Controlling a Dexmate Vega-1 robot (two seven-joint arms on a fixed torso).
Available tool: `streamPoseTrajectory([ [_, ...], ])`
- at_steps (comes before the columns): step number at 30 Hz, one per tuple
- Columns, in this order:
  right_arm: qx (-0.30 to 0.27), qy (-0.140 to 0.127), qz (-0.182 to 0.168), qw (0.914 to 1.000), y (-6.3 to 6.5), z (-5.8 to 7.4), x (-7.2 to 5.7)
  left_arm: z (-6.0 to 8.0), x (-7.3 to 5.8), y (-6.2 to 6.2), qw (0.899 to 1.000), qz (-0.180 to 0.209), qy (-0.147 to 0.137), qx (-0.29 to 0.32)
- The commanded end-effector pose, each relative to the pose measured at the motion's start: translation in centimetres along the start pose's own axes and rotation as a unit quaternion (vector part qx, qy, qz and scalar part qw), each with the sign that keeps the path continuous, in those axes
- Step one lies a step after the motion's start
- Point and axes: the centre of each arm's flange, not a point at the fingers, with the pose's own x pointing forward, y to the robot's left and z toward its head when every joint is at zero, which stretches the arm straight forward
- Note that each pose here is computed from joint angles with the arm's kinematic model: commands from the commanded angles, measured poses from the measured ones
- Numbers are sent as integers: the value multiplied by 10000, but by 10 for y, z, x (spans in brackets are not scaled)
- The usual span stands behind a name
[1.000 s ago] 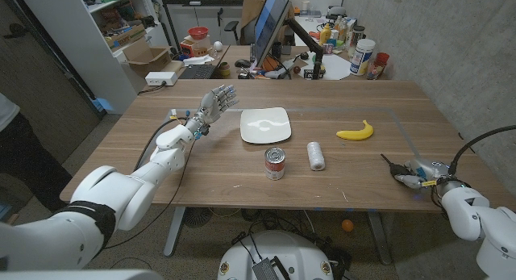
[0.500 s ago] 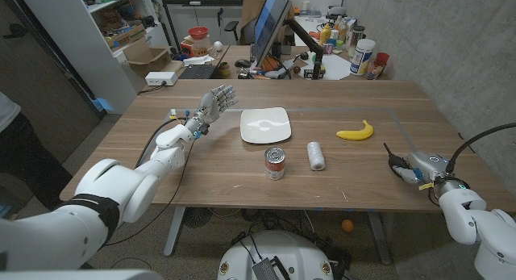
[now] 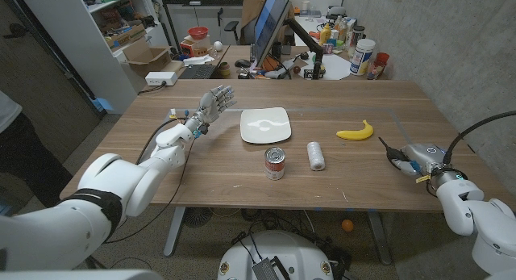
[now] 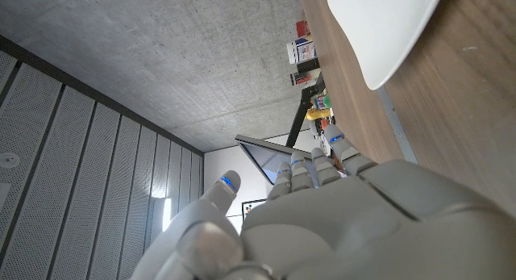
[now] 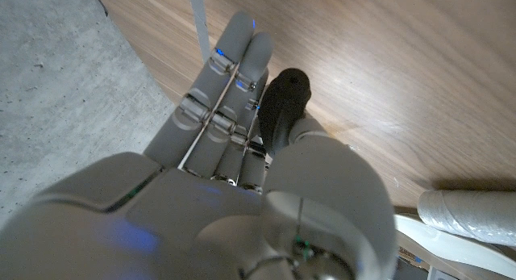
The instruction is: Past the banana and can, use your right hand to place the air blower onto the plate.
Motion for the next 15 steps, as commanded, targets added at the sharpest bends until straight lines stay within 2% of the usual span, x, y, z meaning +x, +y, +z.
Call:
streamPoseTrajectory([
  [1,-430,-247,-237,9985,-26,12,11,-3,-2,4,9999,107,84,-67],
  [15,-789,-557,-583,9936,-52,24,16,2,-5,-1,9998,-65,-165,39],
])
